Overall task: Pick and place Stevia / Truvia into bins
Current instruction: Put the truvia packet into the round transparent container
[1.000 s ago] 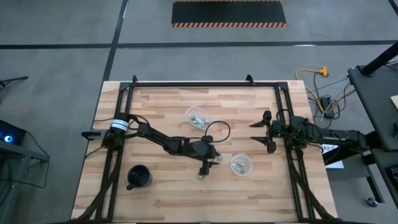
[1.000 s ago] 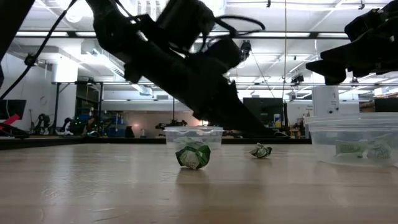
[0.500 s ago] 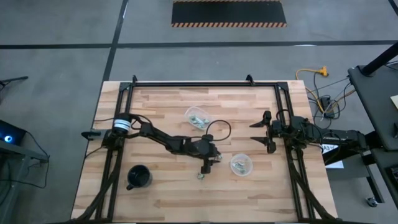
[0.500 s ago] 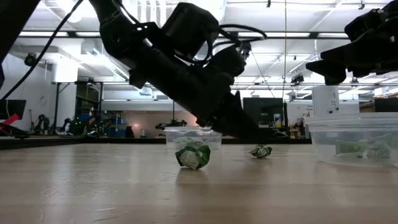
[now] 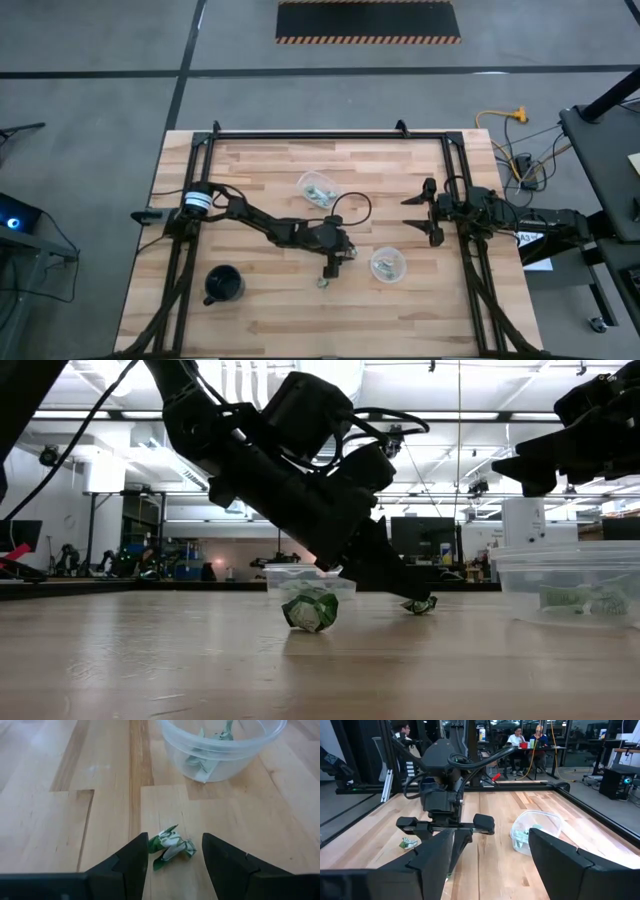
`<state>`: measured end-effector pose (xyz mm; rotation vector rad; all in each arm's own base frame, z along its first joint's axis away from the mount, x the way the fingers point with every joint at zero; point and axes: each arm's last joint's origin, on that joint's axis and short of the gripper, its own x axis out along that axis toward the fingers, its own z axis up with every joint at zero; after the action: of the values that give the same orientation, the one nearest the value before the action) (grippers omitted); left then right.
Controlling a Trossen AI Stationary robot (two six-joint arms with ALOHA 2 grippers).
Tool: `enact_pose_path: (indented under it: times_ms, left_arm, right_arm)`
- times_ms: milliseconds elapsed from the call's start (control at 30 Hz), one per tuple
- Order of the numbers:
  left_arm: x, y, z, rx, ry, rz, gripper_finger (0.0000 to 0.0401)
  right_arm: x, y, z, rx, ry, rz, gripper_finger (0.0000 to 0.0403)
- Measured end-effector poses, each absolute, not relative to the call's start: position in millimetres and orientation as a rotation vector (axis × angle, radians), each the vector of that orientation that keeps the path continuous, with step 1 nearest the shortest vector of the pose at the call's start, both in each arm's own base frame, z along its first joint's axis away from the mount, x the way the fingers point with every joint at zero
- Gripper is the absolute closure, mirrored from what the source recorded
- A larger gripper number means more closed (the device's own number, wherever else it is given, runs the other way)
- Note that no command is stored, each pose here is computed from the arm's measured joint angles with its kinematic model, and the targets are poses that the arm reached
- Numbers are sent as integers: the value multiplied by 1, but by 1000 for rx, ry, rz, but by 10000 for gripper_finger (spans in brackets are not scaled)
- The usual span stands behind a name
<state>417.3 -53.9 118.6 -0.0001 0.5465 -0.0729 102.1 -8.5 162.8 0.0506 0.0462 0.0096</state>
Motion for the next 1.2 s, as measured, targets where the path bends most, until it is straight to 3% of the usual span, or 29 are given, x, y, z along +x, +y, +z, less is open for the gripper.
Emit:
enact_pose_path:
  times_ms: [967, 1200]
  left_arm:
    - [418, -53, 119, -23, 546, -64, 233]
    - [420, -53, 111, -24, 559, -64, 267]
  right_arm:
    - [102, -9, 163, 51, 45, 10, 153]
    - [102, -9, 163, 51, 45, 9, 149]
